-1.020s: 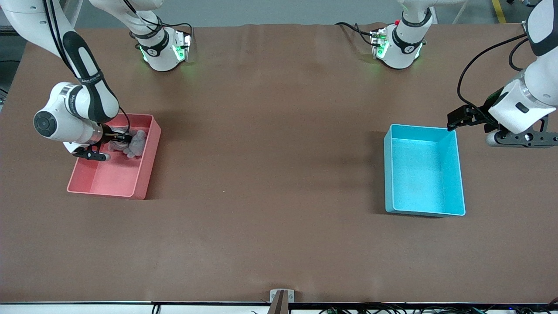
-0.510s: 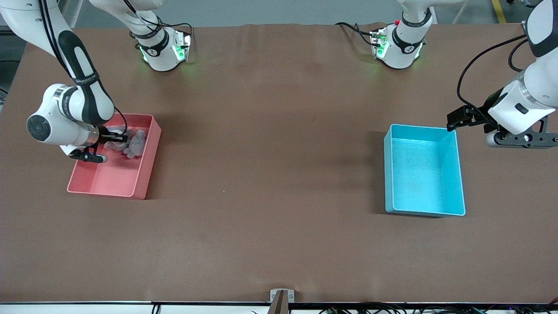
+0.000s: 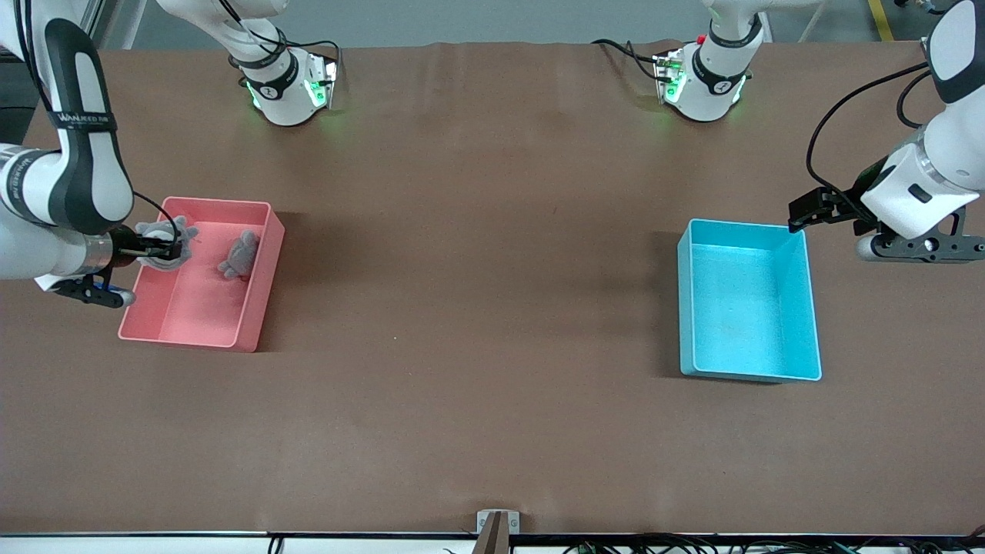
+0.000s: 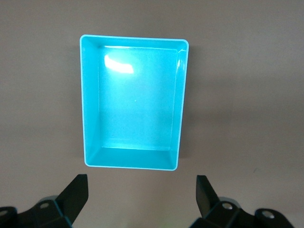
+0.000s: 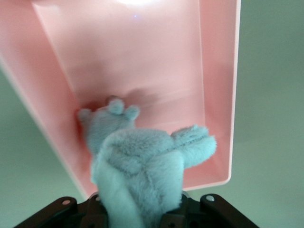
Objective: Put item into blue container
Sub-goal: 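Carry the plush toward the left gripper while the left gripper approaches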
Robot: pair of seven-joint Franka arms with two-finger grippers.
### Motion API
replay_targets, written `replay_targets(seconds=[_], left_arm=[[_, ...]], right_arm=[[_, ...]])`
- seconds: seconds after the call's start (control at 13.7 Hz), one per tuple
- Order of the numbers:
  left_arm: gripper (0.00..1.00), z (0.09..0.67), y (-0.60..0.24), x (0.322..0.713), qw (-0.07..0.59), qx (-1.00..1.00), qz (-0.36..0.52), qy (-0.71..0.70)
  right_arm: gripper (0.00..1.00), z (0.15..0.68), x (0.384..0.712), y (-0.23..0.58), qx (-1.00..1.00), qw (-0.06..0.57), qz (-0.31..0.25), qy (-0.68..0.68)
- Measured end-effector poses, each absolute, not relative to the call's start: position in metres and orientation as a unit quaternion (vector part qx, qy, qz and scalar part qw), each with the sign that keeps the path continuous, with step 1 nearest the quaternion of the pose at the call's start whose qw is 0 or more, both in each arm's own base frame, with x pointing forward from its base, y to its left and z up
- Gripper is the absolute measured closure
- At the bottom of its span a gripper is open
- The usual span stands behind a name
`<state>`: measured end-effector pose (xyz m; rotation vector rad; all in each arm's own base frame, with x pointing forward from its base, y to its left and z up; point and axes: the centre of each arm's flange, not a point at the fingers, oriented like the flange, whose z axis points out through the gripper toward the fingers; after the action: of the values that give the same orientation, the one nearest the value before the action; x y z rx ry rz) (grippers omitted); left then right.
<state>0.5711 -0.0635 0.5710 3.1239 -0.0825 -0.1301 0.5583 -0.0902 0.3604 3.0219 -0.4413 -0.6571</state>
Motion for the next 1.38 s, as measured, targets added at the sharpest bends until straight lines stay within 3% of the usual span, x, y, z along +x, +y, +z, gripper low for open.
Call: replay_targets(seconds=[0.22,0.66,0.95,1.38], left_arm=[[0.00,0.570,-0.063,0.571,0.007,0.999,-0.042,-0.026],[0.00,0.567,-0.064,0.572,0.007,0.999,-0.046,-0.026],[0.00,0.564,-0.061,0.573,0.007,0.999,-0.048,-0.024],[0.00,0.562,-0.051,0.573,0.007,0.999,-0.050,-0.015]], right_arm=[[0.72,0.385,0.575,-0.033,0.966,0.005,-0.197,-0.168],[0.72,0.384,0.592,0.061,0.959,-0.026,-0.156,-0.237],[0.72,0.343,0.592,0.192,0.947,-0.012,-0.109,-0.300],[0.72,0.256,0.545,0.356,0.924,-0.011,-0.044,-0.379]])
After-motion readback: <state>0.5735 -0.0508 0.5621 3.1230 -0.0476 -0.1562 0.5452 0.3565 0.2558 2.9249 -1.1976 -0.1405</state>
